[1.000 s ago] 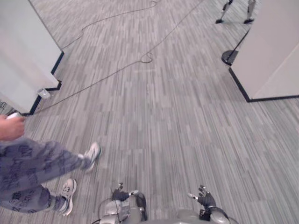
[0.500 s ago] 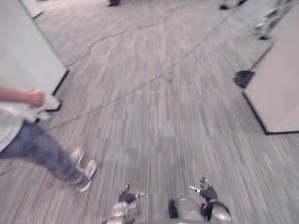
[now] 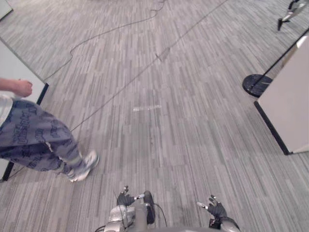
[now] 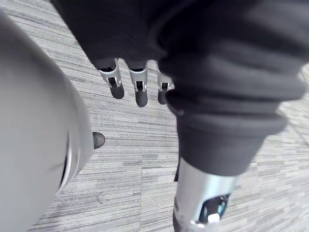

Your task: Organize washtable

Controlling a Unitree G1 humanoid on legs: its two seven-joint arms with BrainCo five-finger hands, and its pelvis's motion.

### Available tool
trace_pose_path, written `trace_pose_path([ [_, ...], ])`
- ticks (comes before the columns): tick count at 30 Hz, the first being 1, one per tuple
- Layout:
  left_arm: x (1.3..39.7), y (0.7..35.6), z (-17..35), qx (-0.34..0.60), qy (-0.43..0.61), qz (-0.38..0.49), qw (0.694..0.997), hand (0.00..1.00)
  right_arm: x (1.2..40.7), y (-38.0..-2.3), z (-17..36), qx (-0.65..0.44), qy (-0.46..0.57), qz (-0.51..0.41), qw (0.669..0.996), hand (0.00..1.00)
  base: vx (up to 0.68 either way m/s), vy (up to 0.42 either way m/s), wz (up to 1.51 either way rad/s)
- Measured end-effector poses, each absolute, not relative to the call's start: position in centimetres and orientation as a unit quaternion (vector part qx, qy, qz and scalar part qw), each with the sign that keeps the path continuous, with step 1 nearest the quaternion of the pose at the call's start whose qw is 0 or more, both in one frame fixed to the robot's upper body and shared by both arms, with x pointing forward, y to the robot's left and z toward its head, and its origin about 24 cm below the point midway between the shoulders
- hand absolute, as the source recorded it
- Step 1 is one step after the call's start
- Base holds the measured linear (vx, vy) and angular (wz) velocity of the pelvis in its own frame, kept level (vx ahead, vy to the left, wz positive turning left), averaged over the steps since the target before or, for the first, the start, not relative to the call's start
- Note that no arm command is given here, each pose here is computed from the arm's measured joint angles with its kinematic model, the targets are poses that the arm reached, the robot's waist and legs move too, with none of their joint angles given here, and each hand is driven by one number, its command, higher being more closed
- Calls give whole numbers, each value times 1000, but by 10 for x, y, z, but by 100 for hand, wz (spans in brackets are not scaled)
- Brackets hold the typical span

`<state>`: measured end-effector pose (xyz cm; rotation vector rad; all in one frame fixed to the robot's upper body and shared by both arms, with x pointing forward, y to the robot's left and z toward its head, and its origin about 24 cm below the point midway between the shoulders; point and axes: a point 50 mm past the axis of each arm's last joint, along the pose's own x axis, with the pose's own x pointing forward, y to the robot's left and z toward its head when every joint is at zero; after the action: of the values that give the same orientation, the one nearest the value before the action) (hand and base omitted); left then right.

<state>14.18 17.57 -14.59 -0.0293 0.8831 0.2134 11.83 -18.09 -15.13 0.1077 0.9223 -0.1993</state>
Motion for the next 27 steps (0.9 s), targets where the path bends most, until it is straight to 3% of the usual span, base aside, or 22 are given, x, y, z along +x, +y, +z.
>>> trace_pose_path([
  [9,135,164,-153,8,460,63,885,0,143,-188,-138,37,393,-86,915,0,563,42,19],
  [19,133,154,-150,-50,442,107,889,0,136,-185,-137,55,392,-97,913,0,550,-165,27],
  [27,135,146,-149,-38,436,80,895,0,121,-189,-145,48,420,-110,899,0,416,89,-43],
])
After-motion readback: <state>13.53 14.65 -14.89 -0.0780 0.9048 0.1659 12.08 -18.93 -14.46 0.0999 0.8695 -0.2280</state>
